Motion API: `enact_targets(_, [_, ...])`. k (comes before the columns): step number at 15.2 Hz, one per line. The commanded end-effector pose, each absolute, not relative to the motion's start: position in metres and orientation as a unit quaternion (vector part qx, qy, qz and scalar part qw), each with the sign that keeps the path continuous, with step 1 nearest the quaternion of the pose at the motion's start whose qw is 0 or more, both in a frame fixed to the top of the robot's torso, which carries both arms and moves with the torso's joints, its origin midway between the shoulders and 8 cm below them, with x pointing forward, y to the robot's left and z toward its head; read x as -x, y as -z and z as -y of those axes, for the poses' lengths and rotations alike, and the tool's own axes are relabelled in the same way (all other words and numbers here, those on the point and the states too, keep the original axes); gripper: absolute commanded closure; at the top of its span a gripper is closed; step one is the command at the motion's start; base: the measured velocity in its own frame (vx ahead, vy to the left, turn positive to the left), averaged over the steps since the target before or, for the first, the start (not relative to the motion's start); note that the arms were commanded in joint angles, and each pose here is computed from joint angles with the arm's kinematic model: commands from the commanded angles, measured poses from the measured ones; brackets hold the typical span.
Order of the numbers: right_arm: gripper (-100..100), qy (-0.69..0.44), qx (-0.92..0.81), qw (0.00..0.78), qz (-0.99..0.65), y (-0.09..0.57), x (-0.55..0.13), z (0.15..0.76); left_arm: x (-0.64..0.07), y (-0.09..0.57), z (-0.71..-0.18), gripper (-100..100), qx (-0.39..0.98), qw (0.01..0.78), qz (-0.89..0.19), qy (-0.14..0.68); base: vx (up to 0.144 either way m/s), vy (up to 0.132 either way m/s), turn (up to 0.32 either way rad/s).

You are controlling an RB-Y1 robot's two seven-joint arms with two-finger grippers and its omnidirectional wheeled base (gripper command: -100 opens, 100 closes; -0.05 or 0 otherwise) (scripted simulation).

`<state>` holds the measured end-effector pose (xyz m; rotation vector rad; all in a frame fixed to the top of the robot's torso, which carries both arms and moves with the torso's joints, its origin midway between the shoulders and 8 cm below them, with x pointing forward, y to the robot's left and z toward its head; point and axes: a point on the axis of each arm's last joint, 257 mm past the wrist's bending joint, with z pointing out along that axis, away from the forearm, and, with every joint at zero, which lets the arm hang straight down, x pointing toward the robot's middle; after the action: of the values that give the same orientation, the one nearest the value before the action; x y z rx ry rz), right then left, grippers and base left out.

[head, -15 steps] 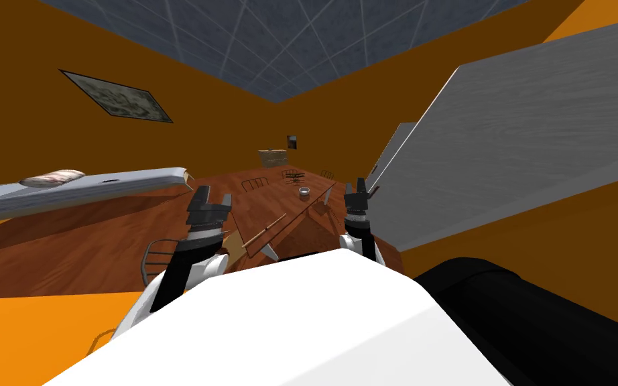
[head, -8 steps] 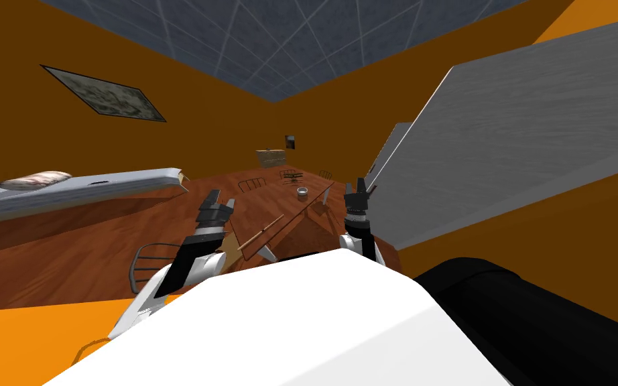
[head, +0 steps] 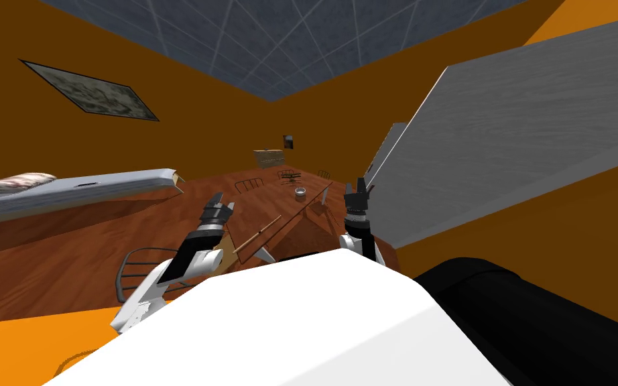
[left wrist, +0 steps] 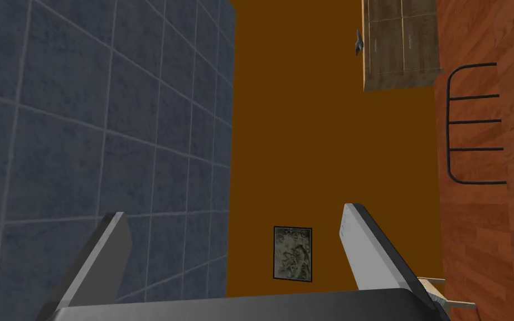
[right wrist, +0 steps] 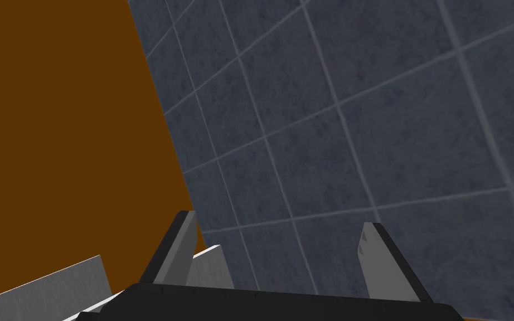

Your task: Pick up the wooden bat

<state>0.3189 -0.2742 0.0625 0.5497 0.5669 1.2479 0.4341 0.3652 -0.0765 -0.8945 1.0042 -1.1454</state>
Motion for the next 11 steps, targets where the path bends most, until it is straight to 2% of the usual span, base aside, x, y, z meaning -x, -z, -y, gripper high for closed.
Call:
enact_targets(1, [0,-0.569,-0.251,0.74,-0.258,-0.063,-0.319,0.274,-0.44,0.095,-0.378,-100,0.416,0.625,-0.45,0.483,0.015,-0.036,-0.043])
enact_targets(11, [0,-0.569,-0.251,0.74,-0.258,-0.063,-0.319,0.274,-0.458,0.154,-0.431,-100,0.502,0.59,-0.473,0.42,0.016,-0.034,-0.035])
